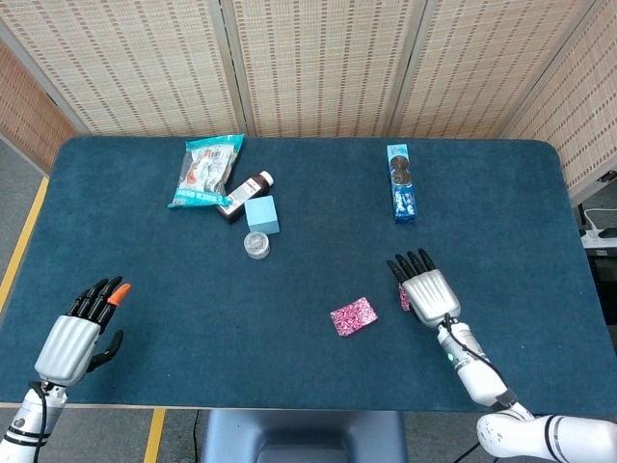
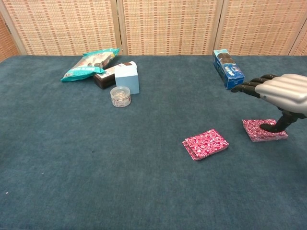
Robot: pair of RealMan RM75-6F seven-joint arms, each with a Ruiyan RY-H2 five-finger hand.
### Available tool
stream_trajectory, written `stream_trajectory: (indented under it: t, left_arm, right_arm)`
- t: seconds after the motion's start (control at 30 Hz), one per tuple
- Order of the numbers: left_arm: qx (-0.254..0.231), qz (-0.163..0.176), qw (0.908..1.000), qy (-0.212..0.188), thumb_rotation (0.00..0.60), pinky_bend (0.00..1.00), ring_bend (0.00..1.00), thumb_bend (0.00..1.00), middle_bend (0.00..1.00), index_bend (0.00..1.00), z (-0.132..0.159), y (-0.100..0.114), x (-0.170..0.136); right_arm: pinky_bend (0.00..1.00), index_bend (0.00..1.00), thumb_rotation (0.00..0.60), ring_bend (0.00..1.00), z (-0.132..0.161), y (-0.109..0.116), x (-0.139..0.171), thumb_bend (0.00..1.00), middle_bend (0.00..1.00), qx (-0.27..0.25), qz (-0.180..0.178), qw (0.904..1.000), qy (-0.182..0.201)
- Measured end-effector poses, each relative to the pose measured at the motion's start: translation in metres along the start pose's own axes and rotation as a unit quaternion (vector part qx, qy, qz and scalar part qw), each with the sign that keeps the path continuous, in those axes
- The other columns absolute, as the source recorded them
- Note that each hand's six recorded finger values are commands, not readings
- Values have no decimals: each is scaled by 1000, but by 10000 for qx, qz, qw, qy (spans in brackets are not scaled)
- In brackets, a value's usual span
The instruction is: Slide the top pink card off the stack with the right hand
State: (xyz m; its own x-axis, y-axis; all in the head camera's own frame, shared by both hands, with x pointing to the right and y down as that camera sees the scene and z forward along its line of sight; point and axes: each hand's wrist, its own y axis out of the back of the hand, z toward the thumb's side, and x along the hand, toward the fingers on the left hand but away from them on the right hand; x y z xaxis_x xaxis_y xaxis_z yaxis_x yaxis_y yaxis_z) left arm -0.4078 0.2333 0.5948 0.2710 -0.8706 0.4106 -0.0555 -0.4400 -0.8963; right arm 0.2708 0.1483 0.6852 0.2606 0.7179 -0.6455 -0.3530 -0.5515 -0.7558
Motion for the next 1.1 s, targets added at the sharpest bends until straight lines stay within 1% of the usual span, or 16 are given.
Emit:
stream_trajectory:
  t: [0.07,0.2,0.33,0.43,0.57,0.8,1.1]
  left_arm:
    - [17,-18,10000,-9,600,175,31,485,0,0,1,-1,0]
    - [48,-43,10000,-6,600,175,31,484,0,0,3,-3,-1]
    - [64,-84,9999,38,600,175,34,484,0,0,2,-4,-1]
    - [65,-84,9999,21,600,175,34,484,0,0,2,-3,0]
    - [64,-87,9999,22,600,175,34,486,0,0,2,-4,0]
    - [59,-90,9999,18,600,175,34,485,0,0,2,-3,0]
    - [40,-93,9999,7,600,175,34,485,0,0,1,-3,0]
  right_arm:
    - [0,50,600,38,-7,-5,0,266,86,5,53,10000,-61]
    - [0,69,600,38,-27,-26,0,266,102,-41,360,9990,-254]
    - [0,76,600,38,-36,-39,1,266,107,-11,487,9984,-287]
    - [0,98,600,38,-35,-47,1,265,124,-62,551,9981,-251]
    - [0,153,600,40,-31,-51,-1,266,161,-74,551,9983,-200]
    - [0,207,600,56,-22,-51,-5,266,194,-47,539,9985,-120]
    - [0,238,600,69,-19,-48,-7,266,216,-18,551,9984,-134]
